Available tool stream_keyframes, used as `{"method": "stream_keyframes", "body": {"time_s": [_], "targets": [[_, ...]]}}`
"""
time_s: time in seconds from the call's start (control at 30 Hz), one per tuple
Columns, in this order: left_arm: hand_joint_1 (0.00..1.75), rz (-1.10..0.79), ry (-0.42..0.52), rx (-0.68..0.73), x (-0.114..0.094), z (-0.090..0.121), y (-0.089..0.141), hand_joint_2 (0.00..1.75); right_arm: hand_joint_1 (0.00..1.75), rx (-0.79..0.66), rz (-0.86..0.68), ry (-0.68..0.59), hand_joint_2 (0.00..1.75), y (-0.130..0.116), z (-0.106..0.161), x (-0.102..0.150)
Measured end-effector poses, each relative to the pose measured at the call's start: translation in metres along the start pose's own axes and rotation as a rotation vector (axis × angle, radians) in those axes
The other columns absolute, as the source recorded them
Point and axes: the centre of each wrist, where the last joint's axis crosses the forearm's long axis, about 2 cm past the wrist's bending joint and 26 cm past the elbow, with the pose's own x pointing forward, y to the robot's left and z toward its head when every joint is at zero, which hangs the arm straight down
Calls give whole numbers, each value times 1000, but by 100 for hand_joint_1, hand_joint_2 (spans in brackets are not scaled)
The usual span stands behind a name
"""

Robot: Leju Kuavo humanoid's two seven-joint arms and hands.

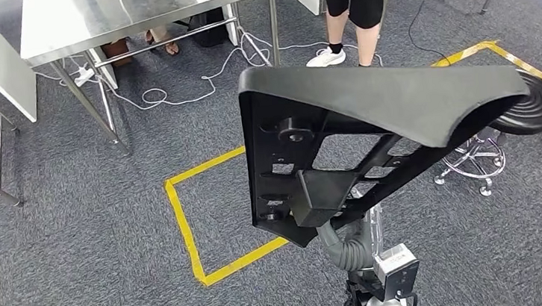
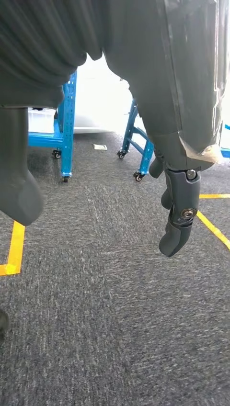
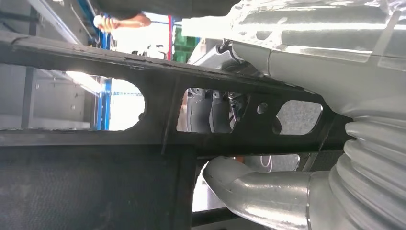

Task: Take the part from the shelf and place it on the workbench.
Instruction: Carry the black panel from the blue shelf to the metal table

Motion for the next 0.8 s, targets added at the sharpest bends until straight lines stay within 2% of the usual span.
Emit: {"method": "stream_keyframes", "body": {"time_s": [0.8], "targets": [[0,-10,3,-42,0,-1,3,175,175,-6,23,22,175,-3,-2,-6]]}}
